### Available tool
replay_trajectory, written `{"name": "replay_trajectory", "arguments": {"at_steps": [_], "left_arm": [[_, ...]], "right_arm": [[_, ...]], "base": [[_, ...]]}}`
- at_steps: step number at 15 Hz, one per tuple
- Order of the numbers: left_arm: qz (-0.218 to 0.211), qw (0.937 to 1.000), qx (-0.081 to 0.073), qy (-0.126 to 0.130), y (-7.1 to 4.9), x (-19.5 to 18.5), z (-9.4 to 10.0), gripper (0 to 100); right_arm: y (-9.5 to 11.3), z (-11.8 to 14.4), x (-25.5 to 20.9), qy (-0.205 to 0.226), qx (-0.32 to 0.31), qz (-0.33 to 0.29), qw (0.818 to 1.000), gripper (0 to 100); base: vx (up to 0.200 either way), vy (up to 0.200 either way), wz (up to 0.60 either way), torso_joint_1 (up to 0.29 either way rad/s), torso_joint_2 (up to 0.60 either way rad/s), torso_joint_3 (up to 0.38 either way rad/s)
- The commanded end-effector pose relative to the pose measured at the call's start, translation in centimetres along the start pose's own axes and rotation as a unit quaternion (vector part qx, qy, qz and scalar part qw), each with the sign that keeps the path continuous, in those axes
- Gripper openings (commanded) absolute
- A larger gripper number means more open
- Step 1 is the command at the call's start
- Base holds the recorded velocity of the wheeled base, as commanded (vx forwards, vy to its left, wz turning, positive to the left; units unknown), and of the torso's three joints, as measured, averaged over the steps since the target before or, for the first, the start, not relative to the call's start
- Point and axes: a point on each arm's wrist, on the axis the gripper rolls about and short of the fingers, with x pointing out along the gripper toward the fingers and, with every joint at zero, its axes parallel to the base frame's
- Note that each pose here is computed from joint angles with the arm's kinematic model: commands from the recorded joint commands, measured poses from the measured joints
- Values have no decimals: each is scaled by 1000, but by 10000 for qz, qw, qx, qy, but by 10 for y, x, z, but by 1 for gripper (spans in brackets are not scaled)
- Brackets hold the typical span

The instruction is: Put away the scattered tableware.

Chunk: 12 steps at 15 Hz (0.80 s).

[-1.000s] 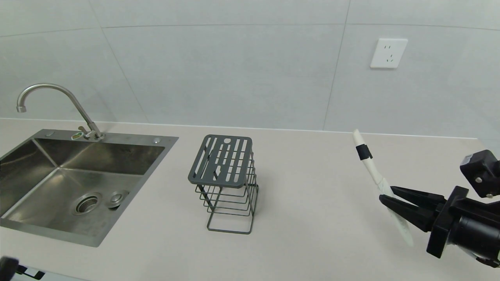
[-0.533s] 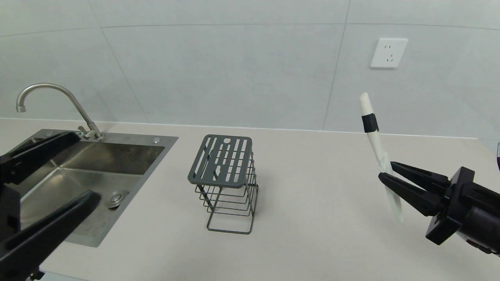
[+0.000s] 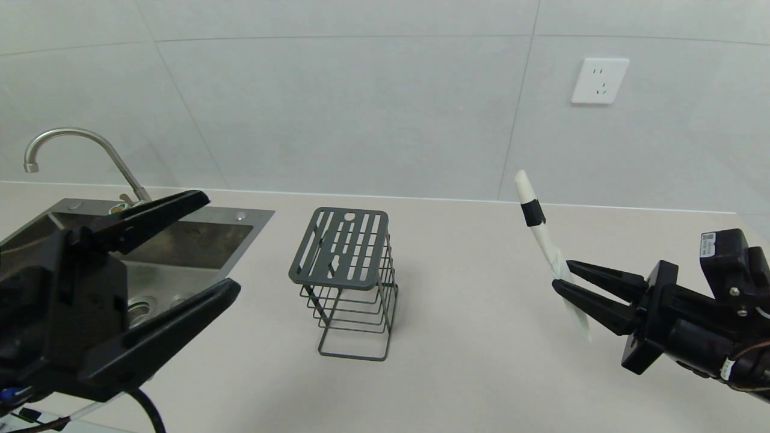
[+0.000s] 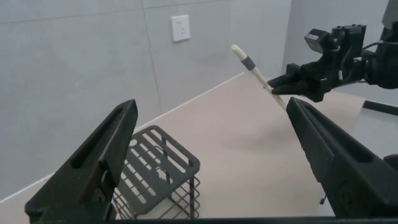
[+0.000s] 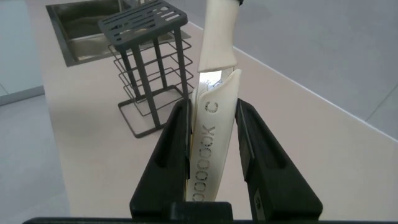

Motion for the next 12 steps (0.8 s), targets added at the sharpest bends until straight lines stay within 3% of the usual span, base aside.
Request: {"name": "replay_trajectory", "arguments": {"at_steps": [1, 2, 4, 6, 8, 12], "left_arm": [[-310, 9990, -250, 179, 8, 18, -25, 100], [-468, 9985, -255, 155, 9, 23, -30, 100], [-875, 9950, -414, 241, 6, 34, -42, 100], [-1169, 9916, -492, 237, 0, 39, -44, 100], [-1397, 9890, -477, 132, -2, 52, -43, 100], [-1623, 9864, -258, 63, 4, 70, -49, 100]], "right_arm": [[0, -2, 1, 28, -11, 48, 10000, 0], [1, -1, 1, 4, -29, 67, 10000, 0], [1, 1, 1, -46, -54, 75, 9999, 0], [2, 3, 0, -109, -86, 79, 9999, 0], [9, 7, -1, -210, -104, 216, 9995, 0], [29, 23, 1, -621, -206, 673, 9956, 0]], "base": [[0, 0, 0, 0, 0, 0], [0, 0, 0, 0, 0, 0], [0, 0, 0, 0, 0, 0], [0, 0, 0, 0, 0, 0], [0, 0, 0, 0, 0, 0], [0, 0, 0, 0, 0, 0]]}}
